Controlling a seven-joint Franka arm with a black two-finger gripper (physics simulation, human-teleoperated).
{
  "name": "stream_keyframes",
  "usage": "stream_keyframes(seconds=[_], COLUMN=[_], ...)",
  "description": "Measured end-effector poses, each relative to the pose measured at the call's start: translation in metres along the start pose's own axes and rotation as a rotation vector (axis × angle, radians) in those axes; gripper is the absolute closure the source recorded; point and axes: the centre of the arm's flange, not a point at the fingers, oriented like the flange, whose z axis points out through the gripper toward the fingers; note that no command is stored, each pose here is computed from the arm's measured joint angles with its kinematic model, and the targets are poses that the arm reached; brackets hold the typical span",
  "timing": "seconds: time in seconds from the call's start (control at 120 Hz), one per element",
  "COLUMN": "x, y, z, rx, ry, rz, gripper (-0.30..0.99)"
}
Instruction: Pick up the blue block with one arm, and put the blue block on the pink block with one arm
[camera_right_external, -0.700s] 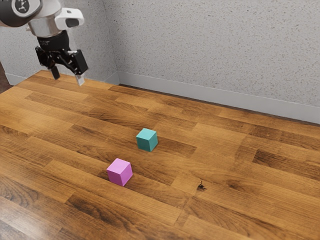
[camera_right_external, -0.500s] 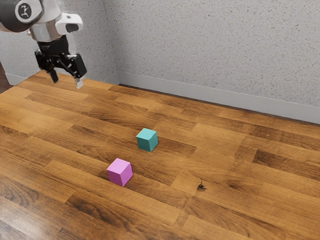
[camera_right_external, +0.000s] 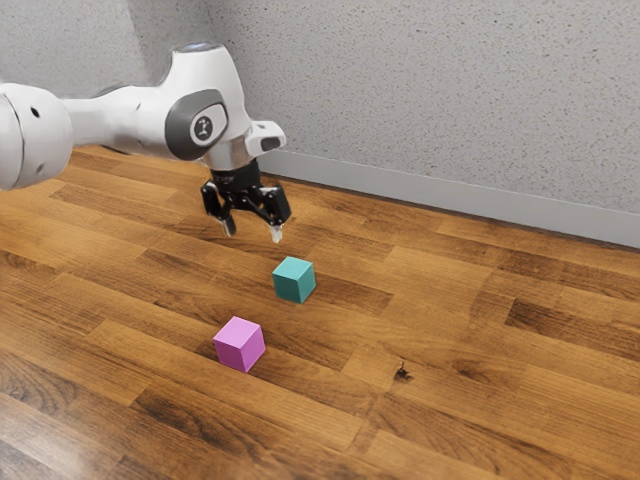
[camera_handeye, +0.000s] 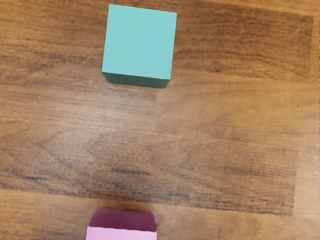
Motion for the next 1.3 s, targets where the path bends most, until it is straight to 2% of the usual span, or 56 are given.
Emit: stream_keyframes(seconds=[0.133, 0.475, 0.933, 1.3], x=[0.013, 0.028, 0.073, 0.078], y=[0.003, -0.007, -0.031, -0.027], z=[0.032, 0.098, 0.129, 0.162], rx=[-0.012, -0.022, -0.021, -0.032], ry=[0.026, 0.017, 0.056, 0.024], rz=[-0.021, -0.02, 0.041, 0.099], gripper=[0.0, 0.0, 0.0, 0.0])
